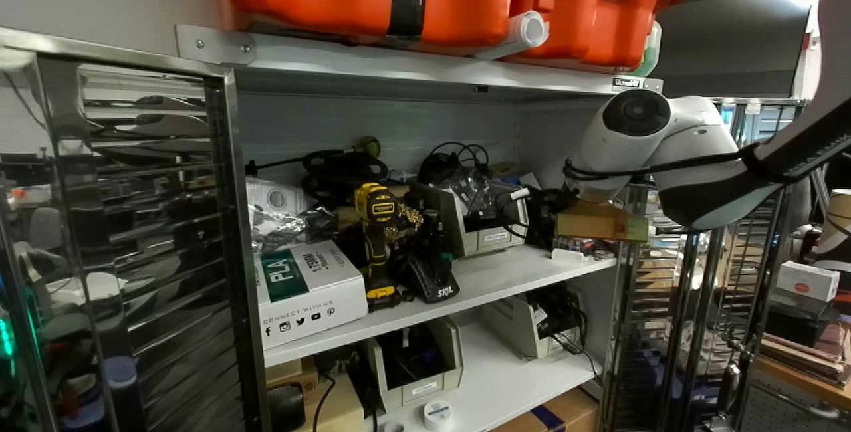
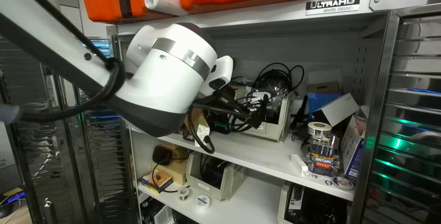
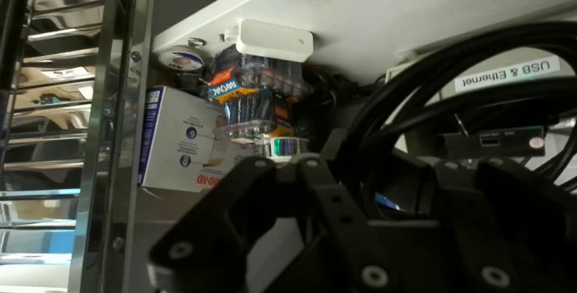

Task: Pick the cable and put it in the box

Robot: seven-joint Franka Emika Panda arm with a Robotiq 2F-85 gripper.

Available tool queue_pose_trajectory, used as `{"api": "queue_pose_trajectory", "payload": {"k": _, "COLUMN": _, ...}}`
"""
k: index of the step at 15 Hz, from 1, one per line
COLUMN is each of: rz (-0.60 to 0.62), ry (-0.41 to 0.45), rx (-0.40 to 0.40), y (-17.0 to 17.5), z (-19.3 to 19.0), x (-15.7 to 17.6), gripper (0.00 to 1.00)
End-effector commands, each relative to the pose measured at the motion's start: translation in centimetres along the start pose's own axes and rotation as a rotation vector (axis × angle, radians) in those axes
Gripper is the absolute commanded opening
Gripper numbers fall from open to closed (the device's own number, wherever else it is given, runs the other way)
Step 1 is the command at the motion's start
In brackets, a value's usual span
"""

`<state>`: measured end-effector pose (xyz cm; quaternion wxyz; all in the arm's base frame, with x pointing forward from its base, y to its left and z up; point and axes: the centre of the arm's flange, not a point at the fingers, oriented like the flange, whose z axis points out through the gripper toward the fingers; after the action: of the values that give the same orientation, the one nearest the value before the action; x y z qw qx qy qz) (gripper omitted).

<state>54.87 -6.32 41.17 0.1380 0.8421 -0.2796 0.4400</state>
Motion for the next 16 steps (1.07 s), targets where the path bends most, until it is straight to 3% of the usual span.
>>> {"api": "queue_pose_trajectory", "payload": {"k": 1, "rz": 0.082, "ry": 0.094, "rx": 0.019, "y": -1.3, "z": 1.6, "x": 1.6, "gripper": 0.03}}
{"api": "queue_pose_trajectory", "payload": {"k": 6, "rz": 0.176, "ry": 0.143, "rx": 0.009, "y": -3.3, "z": 4.6, "x": 3.4, "gripper": 0.03}}
{"api": "queue_pose_trajectory", "payload": {"k": 16, "rz": 0.341, "ry": 0.122, "rx": 0.036, "y": -8.3, "z": 7.5, "x": 6.2, "gripper": 0.03}}
